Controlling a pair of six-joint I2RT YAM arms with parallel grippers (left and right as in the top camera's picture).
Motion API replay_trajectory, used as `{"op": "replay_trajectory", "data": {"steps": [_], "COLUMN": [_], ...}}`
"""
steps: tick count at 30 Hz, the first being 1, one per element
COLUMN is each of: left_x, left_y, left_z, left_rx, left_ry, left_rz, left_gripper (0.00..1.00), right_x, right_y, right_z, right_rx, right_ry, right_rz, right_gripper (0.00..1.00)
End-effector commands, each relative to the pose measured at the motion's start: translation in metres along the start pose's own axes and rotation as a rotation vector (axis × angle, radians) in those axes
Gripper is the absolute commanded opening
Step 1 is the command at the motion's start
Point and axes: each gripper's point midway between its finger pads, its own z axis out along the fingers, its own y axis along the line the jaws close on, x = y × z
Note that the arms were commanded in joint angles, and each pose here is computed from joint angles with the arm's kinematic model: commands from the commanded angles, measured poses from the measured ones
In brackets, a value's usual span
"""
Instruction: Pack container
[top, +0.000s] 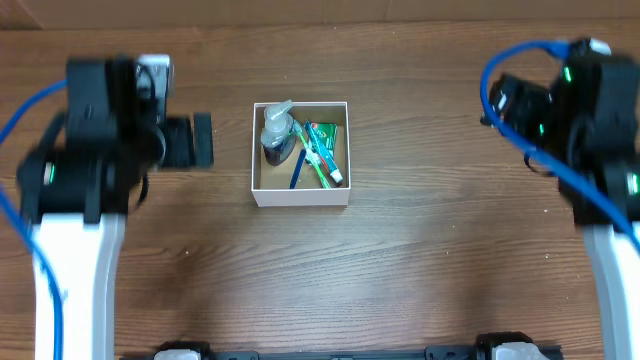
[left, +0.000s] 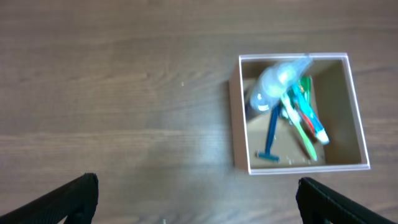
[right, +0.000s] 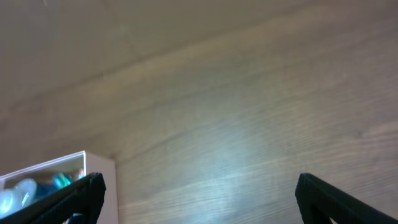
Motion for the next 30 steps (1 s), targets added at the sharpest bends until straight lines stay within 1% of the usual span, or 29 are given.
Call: {"op": "replay_trajectory", "data": {"steps": [1,2,4,7,9,11,12,14,24,30], "left_x": [0.049,0.059,0.093,0.120,0.131,0.151,0.162,0.179,0.181,0.181], "left_y": [-0.008,-0.007,-0.007,-0.007,-0.007,-0.006,-0.006,-0.006,-0.005,-0.005], "left_z": [-0.018,-0.022,-0.035,-0.046,-0.053,-0.057,-0.056,-0.052,-0.049,-0.049], "left_rx": [0.046,0.045,0.047,0.058,0.063,0.059,0.058,0.055,0.054,0.054], "left_ry": [-0.081,-0.113,-0.223,-0.323,-0.383,-0.364,-0.336,-0.269,-0.260,-0.260], "left_rz": [0.029,0.031,0.025,-0.006,-0.021,-0.023,-0.024,-0.028,-0.029,-0.029], "left_gripper": [1.00,1.00,1.00,1.00,1.00,1.00,1.00,1.00,1.00,1.00], "right_x": [0.052,0.070,0.108,0.145,0.166,0.193,0.206,0.220,0.220,0.213], "right_y": [-0.019,-0.025,-0.040,-0.053,-0.061,-0.070,-0.075,-0.080,-0.080,-0.073], "right_z": [-0.018,-0.023,-0.027,-0.025,-0.020,-0.015,-0.015,-0.016,-0.016,-0.031], "right_rx": [-0.010,-0.022,-0.036,-0.045,-0.031,0.007,0.031,0.057,0.054,-0.018], "right_ry": [-0.041,-0.064,-0.094,-0.104,-0.074,0.013,0.067,0.127,0.123,0.038], "right_rz": [0.008,0.009,0.044,0.127,0.123,0.109,0.100,0.091,0.090,0.104], "right_gripper": [1.00,1.00,1.00,1.00,1.00,1.00,1.00,1.00,1.00,1.00]}}
